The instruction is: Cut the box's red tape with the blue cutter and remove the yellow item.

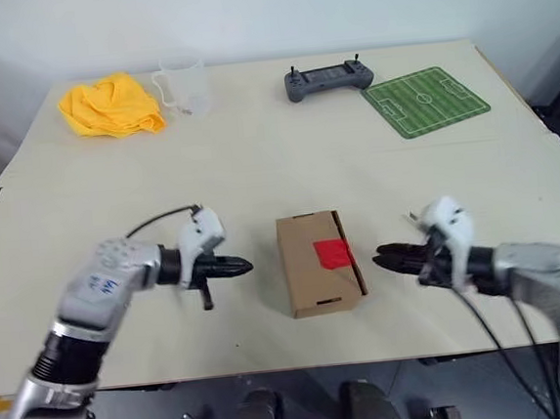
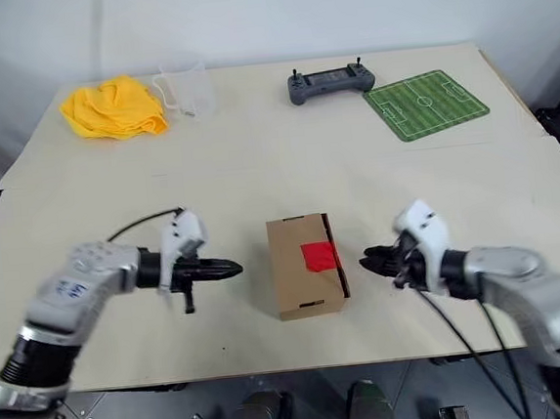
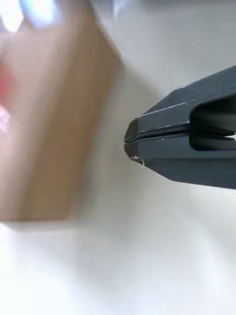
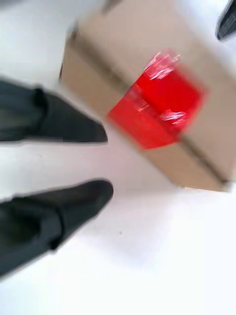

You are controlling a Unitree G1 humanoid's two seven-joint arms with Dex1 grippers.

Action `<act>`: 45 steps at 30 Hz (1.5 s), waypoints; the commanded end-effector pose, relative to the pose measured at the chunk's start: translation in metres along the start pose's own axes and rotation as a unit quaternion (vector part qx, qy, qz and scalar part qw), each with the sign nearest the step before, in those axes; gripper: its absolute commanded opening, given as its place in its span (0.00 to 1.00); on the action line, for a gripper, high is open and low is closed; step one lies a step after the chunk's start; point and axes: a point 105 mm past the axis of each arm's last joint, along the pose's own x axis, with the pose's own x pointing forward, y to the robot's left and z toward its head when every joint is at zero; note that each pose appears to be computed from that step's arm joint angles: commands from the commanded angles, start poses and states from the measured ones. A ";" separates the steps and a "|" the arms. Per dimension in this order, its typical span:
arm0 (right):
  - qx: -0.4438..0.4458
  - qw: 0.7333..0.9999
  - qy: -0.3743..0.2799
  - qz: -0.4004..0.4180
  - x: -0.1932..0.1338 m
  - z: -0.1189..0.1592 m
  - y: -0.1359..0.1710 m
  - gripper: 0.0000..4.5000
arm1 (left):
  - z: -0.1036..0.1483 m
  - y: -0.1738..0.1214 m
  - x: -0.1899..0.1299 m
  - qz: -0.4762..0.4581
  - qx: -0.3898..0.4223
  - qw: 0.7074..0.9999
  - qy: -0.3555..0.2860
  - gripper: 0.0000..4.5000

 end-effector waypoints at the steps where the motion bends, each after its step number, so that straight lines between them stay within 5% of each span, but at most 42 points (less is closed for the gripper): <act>1: 0.080 0.996 0.015 0.036 -0.003 0.009 0.016 0.56 | 0.030 -0.014 0.013 -0.060 0.030 0.997 -0.043 0.00; 7: 0.129 0.991 0.028 0.034 0.014 0.015 0.014 1.00 | 0.024 -0.004 0.051 -0.039 0.041 0.998 -0.011 0.00; 15: 0.160 0.986 0.047 -0.012 0.037 0.009 0.007 1.00 | 0.019 0.005 0.078 -0.010 0.068 0.998 0.004 0.00; 45: 0.100 0.976 0.141 -0.129 0.039 -0.012 -0.020 1.00 | 0.007 -0.002 0.086 -0.017 0.065 0.998 0.014 0.00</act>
